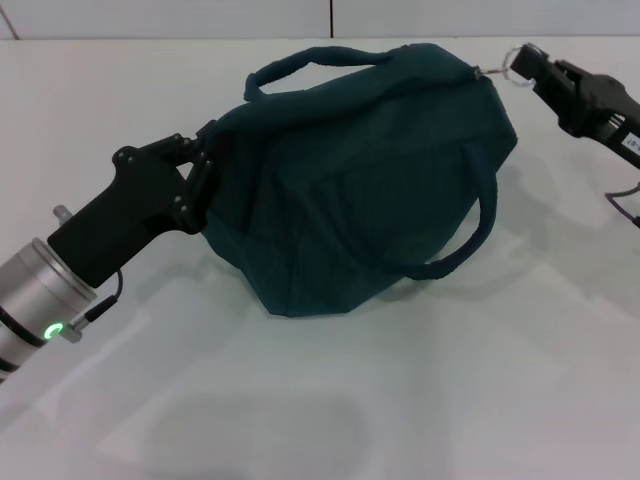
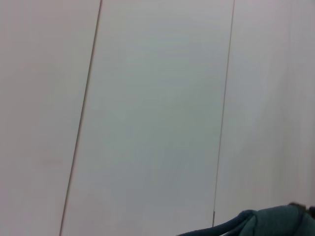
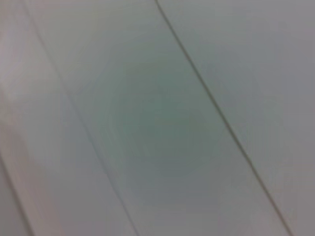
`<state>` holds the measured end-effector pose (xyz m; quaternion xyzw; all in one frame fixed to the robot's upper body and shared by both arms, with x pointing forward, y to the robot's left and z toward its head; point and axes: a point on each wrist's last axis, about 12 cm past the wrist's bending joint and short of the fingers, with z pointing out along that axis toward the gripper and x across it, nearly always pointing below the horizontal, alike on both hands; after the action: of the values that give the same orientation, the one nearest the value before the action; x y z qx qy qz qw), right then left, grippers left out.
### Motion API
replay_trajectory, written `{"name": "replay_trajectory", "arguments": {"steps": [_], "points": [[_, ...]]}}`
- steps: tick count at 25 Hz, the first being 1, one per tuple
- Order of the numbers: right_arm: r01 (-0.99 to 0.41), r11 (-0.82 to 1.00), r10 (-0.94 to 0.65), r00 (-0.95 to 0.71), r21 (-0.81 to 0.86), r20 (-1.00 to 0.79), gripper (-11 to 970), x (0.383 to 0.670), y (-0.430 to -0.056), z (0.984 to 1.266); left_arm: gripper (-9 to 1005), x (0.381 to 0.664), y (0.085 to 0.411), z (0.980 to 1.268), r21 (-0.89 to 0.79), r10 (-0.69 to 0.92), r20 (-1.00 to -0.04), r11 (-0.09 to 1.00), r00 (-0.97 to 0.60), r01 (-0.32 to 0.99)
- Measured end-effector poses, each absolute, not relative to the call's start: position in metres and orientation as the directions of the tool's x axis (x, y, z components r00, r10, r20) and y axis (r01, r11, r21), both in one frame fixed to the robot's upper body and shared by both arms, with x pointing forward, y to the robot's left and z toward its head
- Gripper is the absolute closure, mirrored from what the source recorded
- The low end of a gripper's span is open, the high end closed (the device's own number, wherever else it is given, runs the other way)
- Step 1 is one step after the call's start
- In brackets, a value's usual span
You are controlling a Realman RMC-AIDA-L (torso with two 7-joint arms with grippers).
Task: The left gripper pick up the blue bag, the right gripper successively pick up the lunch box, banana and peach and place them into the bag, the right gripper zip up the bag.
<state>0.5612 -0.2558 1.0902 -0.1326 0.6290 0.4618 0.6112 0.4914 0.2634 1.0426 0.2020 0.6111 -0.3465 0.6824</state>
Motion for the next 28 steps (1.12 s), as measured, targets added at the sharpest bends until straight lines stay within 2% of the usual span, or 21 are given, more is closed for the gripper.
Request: {"name": "replay_trajectory", "arguments": {"steps": [18,28], "points": [[-0.612,0.681,0.268,-0.304,0.403,-0.914,946,0.57,-0.258,1.062,940,0.491,0.263,1.043,-0.15,-0.231,-0.973,0.673,0.013,0.724],[-0.595,0.71,0.216,-0.325,0.377,-0.921,946,0.577,-0.253,1.057,928,0.492,0.263,1.044,-0.149,-0.232,-0.973,0.672,0.015,0.725]]}}
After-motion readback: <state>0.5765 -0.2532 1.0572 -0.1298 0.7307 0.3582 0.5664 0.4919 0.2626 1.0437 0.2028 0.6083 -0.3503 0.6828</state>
